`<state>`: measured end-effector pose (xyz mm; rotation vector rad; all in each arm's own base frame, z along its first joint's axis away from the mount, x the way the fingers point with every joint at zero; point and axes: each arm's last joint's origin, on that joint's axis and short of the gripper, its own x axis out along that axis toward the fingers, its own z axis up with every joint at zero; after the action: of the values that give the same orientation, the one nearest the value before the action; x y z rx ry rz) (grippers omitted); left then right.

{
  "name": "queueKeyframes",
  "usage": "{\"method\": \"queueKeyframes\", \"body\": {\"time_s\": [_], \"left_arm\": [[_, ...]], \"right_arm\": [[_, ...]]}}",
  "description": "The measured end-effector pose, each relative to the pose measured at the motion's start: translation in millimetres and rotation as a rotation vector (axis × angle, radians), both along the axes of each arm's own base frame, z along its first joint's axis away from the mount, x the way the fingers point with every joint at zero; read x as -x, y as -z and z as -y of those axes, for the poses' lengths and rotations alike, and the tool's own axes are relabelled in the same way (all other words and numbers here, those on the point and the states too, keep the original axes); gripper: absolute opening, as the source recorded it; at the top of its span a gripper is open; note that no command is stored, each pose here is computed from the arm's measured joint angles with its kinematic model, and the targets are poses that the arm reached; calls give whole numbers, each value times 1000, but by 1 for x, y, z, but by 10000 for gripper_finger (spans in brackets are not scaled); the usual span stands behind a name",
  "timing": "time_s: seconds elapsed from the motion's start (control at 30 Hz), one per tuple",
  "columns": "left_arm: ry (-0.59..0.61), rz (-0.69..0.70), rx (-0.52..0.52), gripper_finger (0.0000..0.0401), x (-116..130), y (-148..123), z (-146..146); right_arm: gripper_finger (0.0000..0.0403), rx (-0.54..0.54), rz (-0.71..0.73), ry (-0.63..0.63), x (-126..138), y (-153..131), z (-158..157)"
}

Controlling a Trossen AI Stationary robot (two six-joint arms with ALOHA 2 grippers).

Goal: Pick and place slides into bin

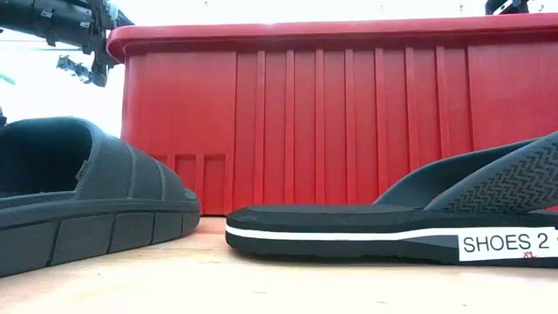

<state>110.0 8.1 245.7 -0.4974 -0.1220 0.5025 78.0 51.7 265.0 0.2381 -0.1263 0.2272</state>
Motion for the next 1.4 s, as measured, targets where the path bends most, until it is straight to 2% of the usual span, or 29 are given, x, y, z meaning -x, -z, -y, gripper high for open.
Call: {"method": "queueKeyframes", "body": {"time_s": [0.23,0.73,0.83,0.93,1.1,1.13,1.3,1.4], "left_arm": [[0,0,0,80,0,0,0],[0,4,0,89,0,0,0],[-25,67,-1,84,0,-6,-2],[-113,140,4,80,-1,-14,-6],[-126,239,57,81,-2,-20,-8],[-125,240,56,83,-2,-20,-8],[-54,243,94,92,-5,-18,-5],[-20,249,129,93,-6,-17,-3]], "right_arm": [[144,0,0,0,0,0,0],[144,0,0,0,0,0,0],[144,0,0,0,0,0,0],[144,0,0,0,0,0,0],[144,-1,0,0,0,0,0],[144,10,2,2,0,0,0],[144,210,22,29,0,2,0],[144,224,25,31,0,2,0]]}}
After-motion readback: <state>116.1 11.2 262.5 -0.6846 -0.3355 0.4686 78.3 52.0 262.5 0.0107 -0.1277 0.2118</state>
